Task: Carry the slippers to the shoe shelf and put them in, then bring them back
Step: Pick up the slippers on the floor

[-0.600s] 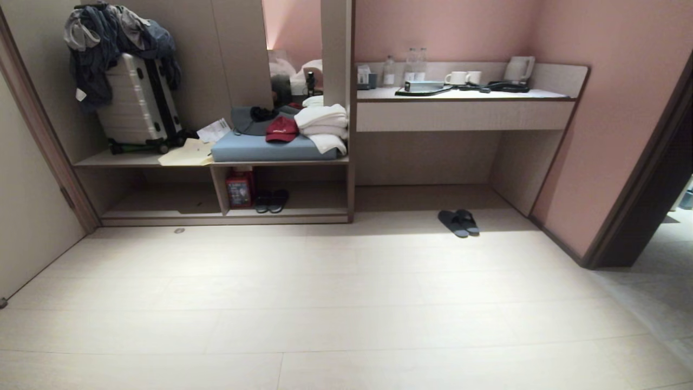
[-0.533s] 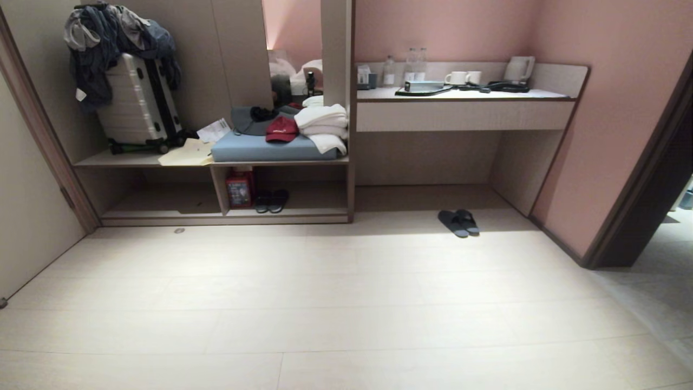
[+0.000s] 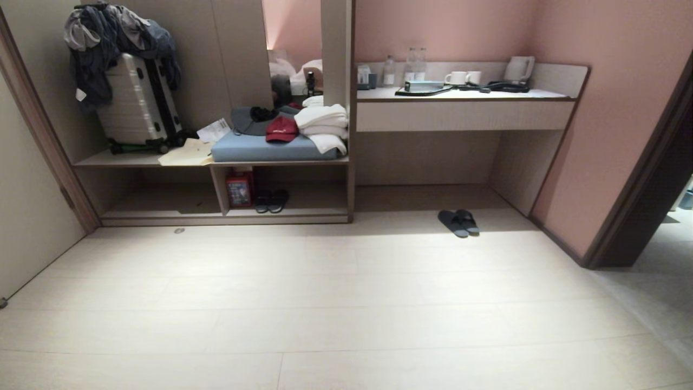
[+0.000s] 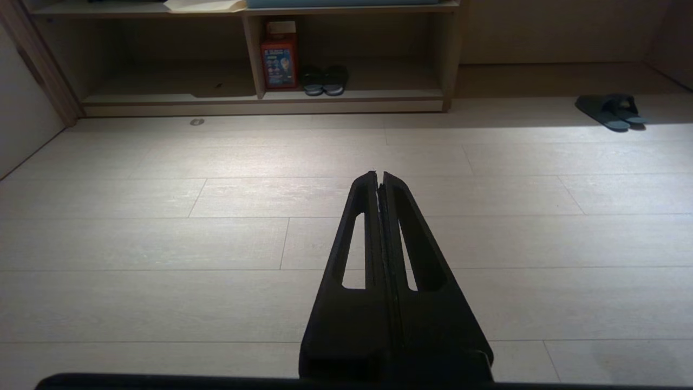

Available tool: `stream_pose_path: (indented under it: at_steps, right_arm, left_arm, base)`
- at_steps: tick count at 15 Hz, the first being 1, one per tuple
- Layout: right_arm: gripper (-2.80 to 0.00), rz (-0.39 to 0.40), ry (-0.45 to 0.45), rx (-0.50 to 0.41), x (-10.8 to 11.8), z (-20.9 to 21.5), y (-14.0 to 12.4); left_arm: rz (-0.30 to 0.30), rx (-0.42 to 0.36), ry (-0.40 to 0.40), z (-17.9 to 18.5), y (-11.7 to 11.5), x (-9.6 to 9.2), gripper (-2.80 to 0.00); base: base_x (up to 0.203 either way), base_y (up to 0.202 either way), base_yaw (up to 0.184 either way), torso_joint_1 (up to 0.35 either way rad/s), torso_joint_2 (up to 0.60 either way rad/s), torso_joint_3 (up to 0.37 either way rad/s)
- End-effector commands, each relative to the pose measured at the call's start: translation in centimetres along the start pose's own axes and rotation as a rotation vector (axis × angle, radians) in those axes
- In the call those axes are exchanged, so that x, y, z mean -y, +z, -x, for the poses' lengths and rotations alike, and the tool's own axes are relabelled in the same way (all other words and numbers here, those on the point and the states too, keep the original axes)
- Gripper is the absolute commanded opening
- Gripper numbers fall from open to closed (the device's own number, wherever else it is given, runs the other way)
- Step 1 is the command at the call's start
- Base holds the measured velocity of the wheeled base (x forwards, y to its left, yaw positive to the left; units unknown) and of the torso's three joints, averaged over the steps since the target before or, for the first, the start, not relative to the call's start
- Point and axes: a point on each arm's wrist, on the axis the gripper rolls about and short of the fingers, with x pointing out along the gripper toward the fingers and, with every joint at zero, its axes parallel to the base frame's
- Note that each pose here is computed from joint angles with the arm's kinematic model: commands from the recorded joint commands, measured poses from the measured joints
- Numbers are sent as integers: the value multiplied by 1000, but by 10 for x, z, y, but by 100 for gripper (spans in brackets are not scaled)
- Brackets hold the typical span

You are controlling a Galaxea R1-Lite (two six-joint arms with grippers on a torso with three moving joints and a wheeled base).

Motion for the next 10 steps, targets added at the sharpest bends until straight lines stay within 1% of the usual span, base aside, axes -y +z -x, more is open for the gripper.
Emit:
stream_pose_path:
  at_steps: [1,10]
  right_arm:
    - [-280,0,0,-1,0,0,0]
    - [-280,2,1,1,0,0,0]
  left_arm:
    - [2,0,0,0,0,0,-280]
    - [0,1,1,0,0,0,-280]
  base:
    - [0,0,0,0,0,0]
    - [0,0,0,0,0,0]
